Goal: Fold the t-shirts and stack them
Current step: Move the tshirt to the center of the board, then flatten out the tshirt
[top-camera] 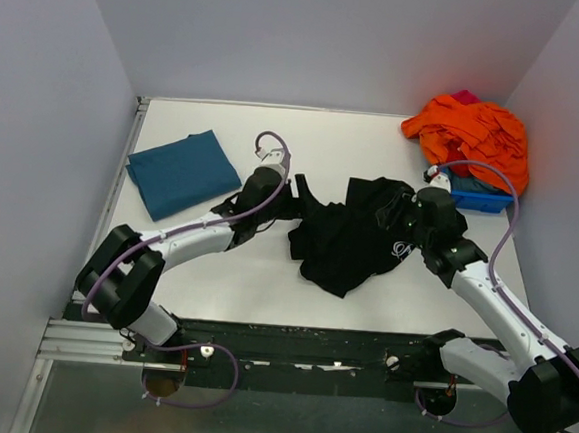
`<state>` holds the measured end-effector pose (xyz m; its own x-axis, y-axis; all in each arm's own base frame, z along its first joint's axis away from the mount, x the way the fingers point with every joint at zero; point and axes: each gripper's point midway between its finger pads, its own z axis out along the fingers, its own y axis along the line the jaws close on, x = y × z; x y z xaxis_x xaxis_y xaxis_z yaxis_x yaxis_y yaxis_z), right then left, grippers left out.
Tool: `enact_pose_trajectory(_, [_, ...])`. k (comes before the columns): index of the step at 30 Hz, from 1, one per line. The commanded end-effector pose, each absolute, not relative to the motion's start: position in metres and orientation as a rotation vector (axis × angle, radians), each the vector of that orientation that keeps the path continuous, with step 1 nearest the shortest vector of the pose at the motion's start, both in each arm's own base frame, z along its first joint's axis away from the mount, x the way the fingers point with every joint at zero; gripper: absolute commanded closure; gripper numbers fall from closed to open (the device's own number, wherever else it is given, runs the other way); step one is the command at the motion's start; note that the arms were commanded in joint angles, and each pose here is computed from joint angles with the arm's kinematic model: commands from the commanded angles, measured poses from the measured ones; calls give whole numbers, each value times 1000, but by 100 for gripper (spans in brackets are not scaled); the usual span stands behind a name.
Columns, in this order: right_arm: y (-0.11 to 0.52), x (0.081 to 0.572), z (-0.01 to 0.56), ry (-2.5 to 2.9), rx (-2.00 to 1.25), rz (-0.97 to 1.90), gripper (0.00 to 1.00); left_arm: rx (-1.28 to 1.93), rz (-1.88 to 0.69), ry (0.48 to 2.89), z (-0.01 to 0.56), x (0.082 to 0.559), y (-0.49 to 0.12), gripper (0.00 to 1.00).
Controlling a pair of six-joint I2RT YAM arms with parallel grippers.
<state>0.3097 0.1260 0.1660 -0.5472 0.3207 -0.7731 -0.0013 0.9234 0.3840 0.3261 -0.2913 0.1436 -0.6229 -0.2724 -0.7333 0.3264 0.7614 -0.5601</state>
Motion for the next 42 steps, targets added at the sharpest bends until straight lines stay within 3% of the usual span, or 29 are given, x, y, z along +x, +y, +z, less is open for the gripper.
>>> enact_pose_trajectory(1, [108, 315, 165, 2072, 305, 335, 48, -141, -632, 2244, 115, 348, -277, 15])
enact_pose_trajectory(11, [86, 312, 166, 2020, 379, 240, 49, -169, -522, 2442, 67, 363, -292, 18])
enact_pose_trajectory(15, [83, 309, 158, 2027, 398, 228, 49, -173, -490, 2459, 57, 362, -289, 24])
enact_pose_trajectory(16, [83, 309, 156, 2028, 399, 226, 50, -169, -494, 2466, 55, 361, -290, 30])
enact_pose_trajectory(20, [79, 309, 148, 2040, 416, 197, 50, -128, -535, 2410, 69, 366, -295, 77])
enact_pose_trajectory(23, [75, 311, 143, 2065, 427, 156, 51, -129, -533, 2324, 95, 374, -291, 100])
enact_pose_trajectory(26, [68, 312, 139, 2089, 456, 126, 47, -159, -466, 2249, 122, 382, -276, 100])
enact_pose_trajectory(29, [62, 313, 132, 2115, 498, 134, 34, -211, -403, 2146, 155, 385, -253, 100])
enact_pose_trajectory(35, [48, 322, 122, 2152, 608, 201, 30, -357, -342, 1953, 213, 376, -194, 100])
enact_pose_trajectory(37, [49, 328, 124, 2156, 615, 213, 22, -415, -337, 1895, 231, 371, -176, 100])
enact_pose_trajectory(42, [61, 351, 129, 2187, 613, 261, 22, -545, -344, 1804, 249, 350, -133, 100])
